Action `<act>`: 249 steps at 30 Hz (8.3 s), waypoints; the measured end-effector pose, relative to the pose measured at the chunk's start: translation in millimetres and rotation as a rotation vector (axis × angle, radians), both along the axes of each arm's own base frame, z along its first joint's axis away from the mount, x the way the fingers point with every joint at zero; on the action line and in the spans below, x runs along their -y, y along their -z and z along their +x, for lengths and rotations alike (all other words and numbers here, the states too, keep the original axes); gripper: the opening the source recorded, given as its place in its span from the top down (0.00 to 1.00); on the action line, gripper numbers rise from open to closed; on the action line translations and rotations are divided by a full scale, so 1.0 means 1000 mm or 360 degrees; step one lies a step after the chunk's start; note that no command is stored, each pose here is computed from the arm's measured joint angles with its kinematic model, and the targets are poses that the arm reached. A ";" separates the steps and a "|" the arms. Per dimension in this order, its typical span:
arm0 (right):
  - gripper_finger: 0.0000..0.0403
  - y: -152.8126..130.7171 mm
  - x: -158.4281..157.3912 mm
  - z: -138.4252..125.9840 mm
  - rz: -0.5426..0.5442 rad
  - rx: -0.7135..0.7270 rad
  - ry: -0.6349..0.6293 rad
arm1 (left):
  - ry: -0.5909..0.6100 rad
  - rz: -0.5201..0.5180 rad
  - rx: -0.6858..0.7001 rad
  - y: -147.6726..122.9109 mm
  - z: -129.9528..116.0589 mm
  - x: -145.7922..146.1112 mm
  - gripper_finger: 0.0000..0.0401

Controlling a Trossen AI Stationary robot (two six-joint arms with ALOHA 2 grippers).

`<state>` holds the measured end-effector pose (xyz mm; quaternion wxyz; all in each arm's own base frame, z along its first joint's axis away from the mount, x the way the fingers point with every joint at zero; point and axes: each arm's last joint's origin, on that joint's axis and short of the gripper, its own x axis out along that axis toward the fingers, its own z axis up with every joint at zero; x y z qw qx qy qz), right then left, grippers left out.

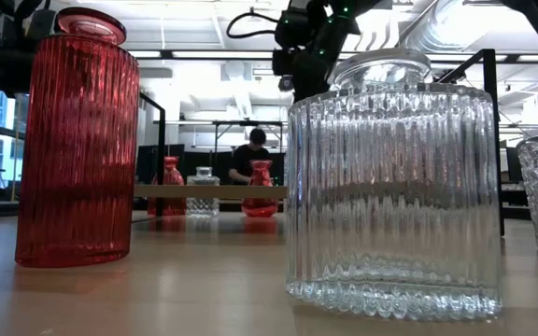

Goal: Sort vases onto shelf
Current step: Put the transparent vase on the shelf, then put the red vase on the shelf

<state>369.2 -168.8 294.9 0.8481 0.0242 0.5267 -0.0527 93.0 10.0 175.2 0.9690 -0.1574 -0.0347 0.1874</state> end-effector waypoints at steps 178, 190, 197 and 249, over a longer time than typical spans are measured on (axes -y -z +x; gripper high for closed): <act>0.77 -0.017 -0.128 0.059 -0.0156 -0.0052 -0.0373 | 0.0001 0.0000 -0.0002 0.000 0.000 0.000 0.60; 0.77 -0.047 -0.129 0.055 -0.0327 -0.0009 -0.0278 | 0.0000 0.0000 -0.0003 0.000 0.000 0.000 0.60; 0.79 -0.056 -0.108 0.044 -0.0290 -0.0082 -0.0082 | 0.0000 0.0000 -0.0003 0.000 0.000 0.000 0.60; 0.86 -0.059 0.035 0.023 0.0356 0.0456 0.0234 | 0.0000 0.0000 -0.0001 0.000 0.000 0.000 0.60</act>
